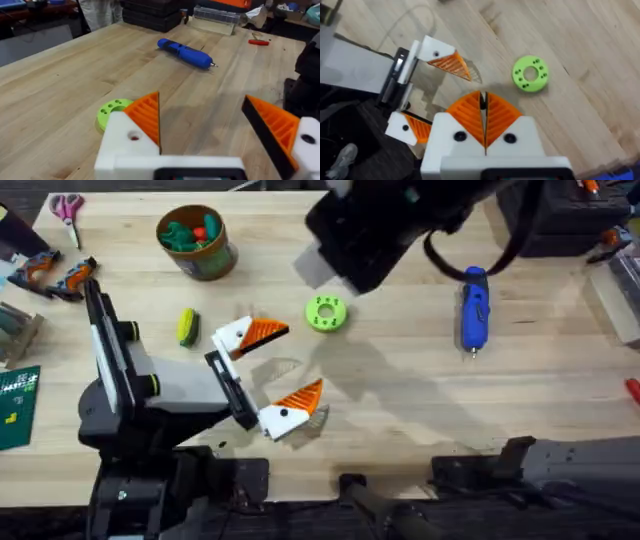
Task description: Pick up the gripper from the table and insert it into the empty holder that is missing its gripper. Then pick up a screw, insert it into the mounting hole, and use the screwdriver to tighten it. Finally, clean up the table by picking up the vegetable and placing it into the bucket.
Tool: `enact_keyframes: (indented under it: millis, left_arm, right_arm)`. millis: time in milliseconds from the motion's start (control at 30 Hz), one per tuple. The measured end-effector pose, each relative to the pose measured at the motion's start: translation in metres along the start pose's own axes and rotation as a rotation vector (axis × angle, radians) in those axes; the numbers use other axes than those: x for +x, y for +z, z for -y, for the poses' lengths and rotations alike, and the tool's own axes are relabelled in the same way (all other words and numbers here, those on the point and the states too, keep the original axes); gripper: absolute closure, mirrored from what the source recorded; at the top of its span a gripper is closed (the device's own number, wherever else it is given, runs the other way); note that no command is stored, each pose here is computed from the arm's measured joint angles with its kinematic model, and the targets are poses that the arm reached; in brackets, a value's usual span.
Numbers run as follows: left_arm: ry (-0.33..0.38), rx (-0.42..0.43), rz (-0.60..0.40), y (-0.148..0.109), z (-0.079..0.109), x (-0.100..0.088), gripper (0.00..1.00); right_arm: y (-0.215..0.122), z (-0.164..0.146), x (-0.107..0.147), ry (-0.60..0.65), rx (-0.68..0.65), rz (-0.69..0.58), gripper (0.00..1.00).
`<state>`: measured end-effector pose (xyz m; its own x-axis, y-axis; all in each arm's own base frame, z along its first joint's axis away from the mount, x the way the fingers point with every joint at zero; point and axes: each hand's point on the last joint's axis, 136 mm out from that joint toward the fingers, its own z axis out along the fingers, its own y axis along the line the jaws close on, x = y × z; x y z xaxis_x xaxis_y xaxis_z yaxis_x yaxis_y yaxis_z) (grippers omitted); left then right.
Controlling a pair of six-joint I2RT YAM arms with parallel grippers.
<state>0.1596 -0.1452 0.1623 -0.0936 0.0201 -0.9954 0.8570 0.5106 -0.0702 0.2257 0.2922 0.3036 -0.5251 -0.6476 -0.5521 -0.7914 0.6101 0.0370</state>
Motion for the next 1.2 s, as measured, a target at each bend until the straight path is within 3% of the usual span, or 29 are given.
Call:
enact_keyframes:
  millis: [200, 533, 767, 1200]
  left_arm:
    - [0.000, 0.000, 0.000, 0.000, 0.000, 0.000, 0.014]
    - [0.000, 0.000, 0.000, 0.000, 0.000, 0.000, 0.015]
    - [0.000, 0.000, 0.000, 0.000, 0.000, 0.000, 0.016]
    - [0.000, 0.000, 0.000, 0.000, 0.000, 0.000, 0.015]
  right_arm:
    - [0.019, -0.023, -0.009, -0.075, -0.039, 0.000, 0.995]
    - [0.054, -0.049, 0.000, -0.139, -0.072, -0.108, 0.995]
    - [0.057, -0.067, -0.018, -0.213, -0.095, -0.078, 0.995]
    - [0.079, -0.079, -0.022, -0.282, -0.080, -0.082, 0.995]
